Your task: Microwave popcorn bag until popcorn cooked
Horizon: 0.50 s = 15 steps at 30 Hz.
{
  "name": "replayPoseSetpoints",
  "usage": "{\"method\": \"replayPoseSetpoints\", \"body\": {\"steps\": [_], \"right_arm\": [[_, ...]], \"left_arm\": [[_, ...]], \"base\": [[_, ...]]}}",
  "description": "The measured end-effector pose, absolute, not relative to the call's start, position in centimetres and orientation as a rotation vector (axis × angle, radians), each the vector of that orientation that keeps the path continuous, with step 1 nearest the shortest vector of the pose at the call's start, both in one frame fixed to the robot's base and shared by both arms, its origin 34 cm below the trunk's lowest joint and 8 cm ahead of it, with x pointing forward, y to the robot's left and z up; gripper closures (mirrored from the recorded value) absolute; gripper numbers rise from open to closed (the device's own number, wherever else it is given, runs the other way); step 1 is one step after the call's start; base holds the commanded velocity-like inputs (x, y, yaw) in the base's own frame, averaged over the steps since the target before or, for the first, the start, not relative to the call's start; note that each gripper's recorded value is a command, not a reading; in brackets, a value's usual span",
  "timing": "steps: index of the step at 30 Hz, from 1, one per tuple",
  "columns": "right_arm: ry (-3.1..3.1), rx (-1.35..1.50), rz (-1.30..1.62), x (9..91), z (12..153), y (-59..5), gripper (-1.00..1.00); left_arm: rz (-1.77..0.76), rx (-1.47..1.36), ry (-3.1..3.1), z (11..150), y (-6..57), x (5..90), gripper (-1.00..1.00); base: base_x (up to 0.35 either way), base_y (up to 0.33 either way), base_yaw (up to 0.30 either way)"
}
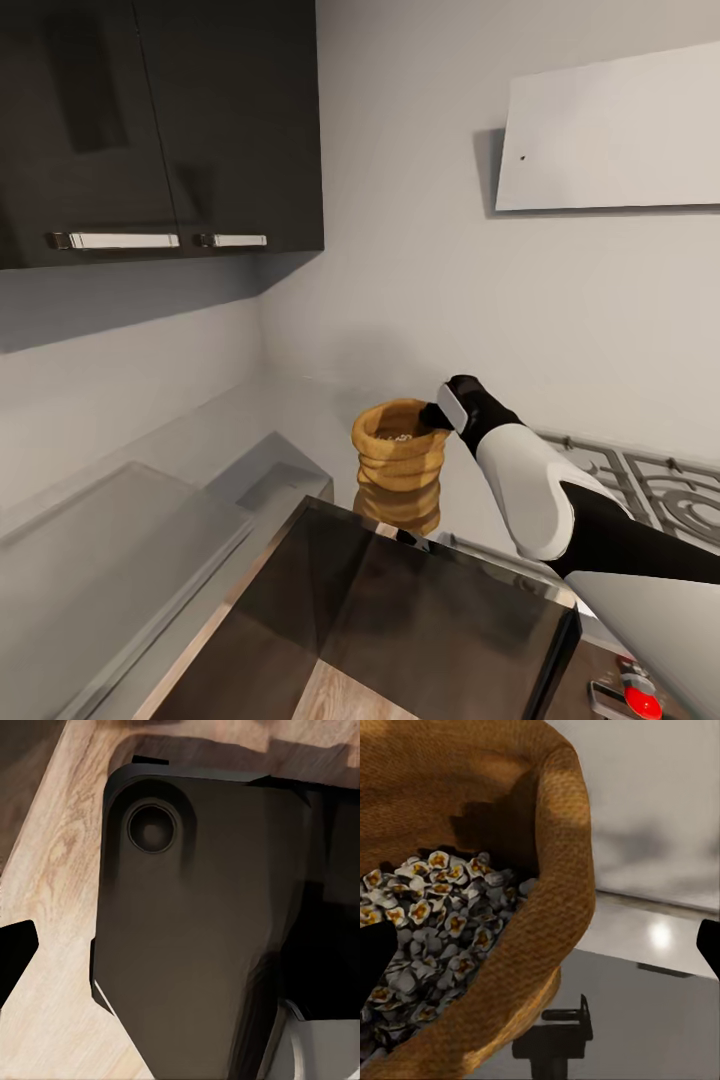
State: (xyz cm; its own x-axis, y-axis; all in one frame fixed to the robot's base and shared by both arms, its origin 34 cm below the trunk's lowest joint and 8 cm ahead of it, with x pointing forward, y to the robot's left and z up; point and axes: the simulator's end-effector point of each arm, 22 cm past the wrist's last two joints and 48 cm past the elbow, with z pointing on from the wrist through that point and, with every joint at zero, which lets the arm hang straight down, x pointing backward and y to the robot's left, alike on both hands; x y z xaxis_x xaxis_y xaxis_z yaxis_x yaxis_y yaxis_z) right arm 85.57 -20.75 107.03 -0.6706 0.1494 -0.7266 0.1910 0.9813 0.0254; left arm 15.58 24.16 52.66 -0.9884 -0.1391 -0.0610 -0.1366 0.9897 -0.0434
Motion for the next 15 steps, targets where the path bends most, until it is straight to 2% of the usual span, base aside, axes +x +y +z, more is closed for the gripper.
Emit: {"method": "replayPoseSetpoints", "body": {"steps": [8, 15], "right_arm": [[2.318, 0.231, -0.07, 85.5, 107.0, -20.7, -1.0], [2.373, 0.212, -0.061, 84.7, 104.9, -19.8, -1.0]], "left_arm": [[-0.062, -0.212, 3.07, 52.7, 24.2, 15.6, -1.0], [-0.061, -0.214, 3.07, 52.7, 24.2, 15.6, -1.0]], "base": [[0.2, 0.0, 0.0], [0.023, 0.0, 0.0]]}}
